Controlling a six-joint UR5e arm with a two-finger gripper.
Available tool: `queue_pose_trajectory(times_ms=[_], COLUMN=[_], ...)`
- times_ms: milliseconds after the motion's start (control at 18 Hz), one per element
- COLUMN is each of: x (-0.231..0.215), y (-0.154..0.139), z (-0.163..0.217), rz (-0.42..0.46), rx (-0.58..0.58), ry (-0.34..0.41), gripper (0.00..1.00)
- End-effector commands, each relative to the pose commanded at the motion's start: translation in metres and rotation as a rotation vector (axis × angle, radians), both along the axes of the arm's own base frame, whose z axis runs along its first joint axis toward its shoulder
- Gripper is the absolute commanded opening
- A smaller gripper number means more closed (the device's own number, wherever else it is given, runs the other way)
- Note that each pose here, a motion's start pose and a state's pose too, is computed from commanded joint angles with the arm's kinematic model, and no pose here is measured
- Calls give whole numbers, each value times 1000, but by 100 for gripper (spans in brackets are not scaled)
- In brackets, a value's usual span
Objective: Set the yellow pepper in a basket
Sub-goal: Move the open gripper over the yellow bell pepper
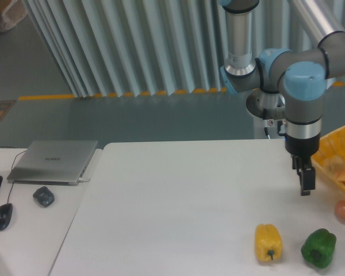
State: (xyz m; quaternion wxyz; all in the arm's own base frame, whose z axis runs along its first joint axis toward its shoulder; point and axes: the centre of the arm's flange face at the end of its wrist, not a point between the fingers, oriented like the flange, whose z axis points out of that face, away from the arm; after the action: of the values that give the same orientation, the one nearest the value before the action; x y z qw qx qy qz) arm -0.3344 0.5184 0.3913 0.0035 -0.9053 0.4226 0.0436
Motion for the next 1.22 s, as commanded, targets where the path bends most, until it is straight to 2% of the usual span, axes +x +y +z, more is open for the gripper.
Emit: queue_pose_trajectory(times_ms=[111, 444, 889, 1056, 1222], x=[6, 19, 46, 54, 56], y=[5, 23, 49, 64, 73], z=[-1, -13, -33, -45, -58], rz=[16, 145, 541, 742, 856], rx=[-5, 15, 50, 102, 192], ry=[4, 3, -33, -34, -18], gripper=[100, 100, 100, 100, 100])
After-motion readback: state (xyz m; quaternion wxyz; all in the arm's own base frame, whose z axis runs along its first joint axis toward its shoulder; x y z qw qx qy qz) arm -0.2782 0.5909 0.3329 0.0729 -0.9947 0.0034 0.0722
